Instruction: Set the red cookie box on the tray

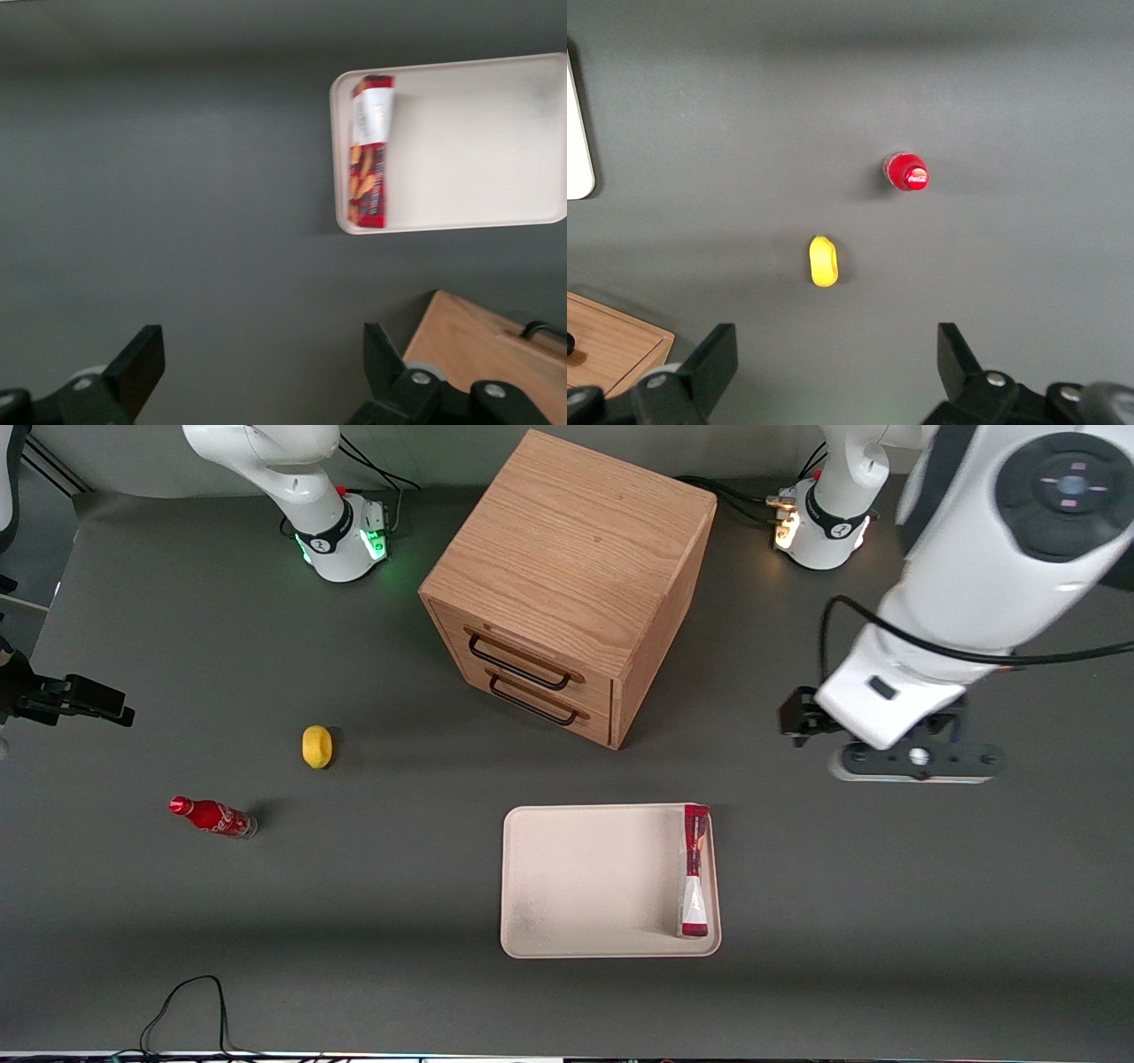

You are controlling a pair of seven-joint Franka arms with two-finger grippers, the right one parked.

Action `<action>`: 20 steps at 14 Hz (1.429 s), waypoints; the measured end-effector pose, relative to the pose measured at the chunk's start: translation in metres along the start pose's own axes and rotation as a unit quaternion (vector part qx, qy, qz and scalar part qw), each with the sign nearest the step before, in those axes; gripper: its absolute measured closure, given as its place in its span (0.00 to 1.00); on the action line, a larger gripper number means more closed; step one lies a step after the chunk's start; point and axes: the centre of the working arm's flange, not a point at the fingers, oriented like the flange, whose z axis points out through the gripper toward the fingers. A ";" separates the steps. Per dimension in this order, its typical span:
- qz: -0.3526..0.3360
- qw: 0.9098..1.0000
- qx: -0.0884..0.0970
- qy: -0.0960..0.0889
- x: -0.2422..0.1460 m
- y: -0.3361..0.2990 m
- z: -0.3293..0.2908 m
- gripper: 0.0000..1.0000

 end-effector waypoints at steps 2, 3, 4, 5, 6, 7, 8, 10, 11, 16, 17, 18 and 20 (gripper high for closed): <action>0.001 1.000 0.005 -0.015 -0.002 -0.037 0.007 0.00; 0.002 1.000 0.007 -0.021 -0.004 -0.055 0.010 0.00; 0.000 1.000 0.005 -0.025 -0.007 -0.073 0.012 0.00; -0.002 1.000 0.002 -0.026 -0.011 -0.090 0.013 0.00; -0.004 1.000 0.000 -0.023 -0.015 -0.106 0.013 0.00; -0.007 1.000 -0.001 -0.017 -0.019 -0.119 0.014 0.00; -0.011 1.000 -0.002 -0.007 -0.024 -0.129 0.017 0.00; -0.015 1.000 -0.001 0.006 -0.036 -0.140 0.025 0.00; -0.017 1.000 -0.001 0.008 -0.041 -0.143 0.028 0.00; -0.053 0.998 -0.043 0.003 -0.052 -0.177 0.035 0.00; -0.061 0.997 -0.048 0.002 -0.052 -0.190 0.036 0.00; -0.056 0.997 -0.048 0.002 -0.052 -0.188 0.037 0.00; -0.041 0.998 -0.046 0.001 -0.052 -0.182 0.037 0.00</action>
